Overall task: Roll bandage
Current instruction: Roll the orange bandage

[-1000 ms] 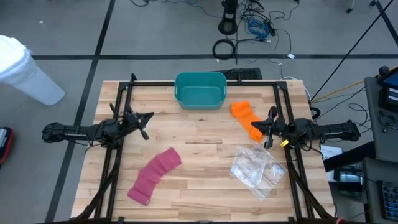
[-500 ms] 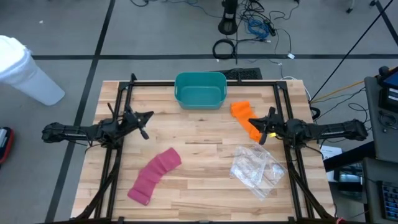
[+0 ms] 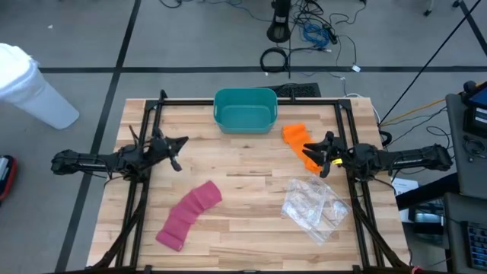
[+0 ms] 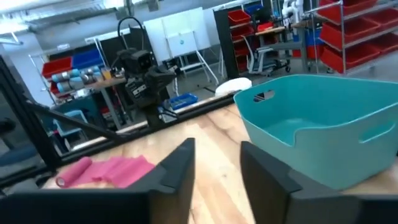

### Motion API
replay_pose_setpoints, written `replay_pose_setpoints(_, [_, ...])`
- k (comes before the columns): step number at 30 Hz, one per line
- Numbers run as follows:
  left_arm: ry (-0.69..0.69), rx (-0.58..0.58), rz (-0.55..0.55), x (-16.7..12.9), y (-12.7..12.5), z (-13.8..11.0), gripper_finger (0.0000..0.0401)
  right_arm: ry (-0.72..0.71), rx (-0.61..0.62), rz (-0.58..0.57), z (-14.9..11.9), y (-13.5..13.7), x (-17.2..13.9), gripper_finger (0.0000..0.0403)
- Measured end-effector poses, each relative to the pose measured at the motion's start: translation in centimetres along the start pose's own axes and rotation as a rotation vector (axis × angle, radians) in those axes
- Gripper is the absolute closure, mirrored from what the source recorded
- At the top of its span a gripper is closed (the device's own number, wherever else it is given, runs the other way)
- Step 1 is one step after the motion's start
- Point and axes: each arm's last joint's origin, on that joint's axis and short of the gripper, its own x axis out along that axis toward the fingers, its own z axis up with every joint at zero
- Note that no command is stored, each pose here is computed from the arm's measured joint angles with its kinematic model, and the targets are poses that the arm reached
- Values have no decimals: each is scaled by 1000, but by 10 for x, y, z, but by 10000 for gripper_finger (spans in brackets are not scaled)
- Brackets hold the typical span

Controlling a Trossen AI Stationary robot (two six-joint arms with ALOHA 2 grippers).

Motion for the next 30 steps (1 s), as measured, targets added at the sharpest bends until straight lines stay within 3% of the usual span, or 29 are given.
replay_pose_setpoints(6, [-35, -34, -126, 0, -4, 2, 379, 86, 63, -32, -10, -1, 7, 220])
replay_pose_setpoints(10, [-74, -55, -121, 1, -3, 6, 379, 87, 87, -36, -12, 1, 14, 205])
replay_pose_setpoints(15, [-177, -99, -151, 0, -2, 16, 379, 49, 69, -47, -11, 3, 21, 210])
replay_pose_setpoints(24, [-117, -93, -187, 1, -5, 10, 379, 49, -95, -54, -11, 3, 22, 226])
replay_pose_setpoints(30, [-124, -174, -189, 1, -5, 12, 379, 8, -14, -127, -9, 2, 22, 244])
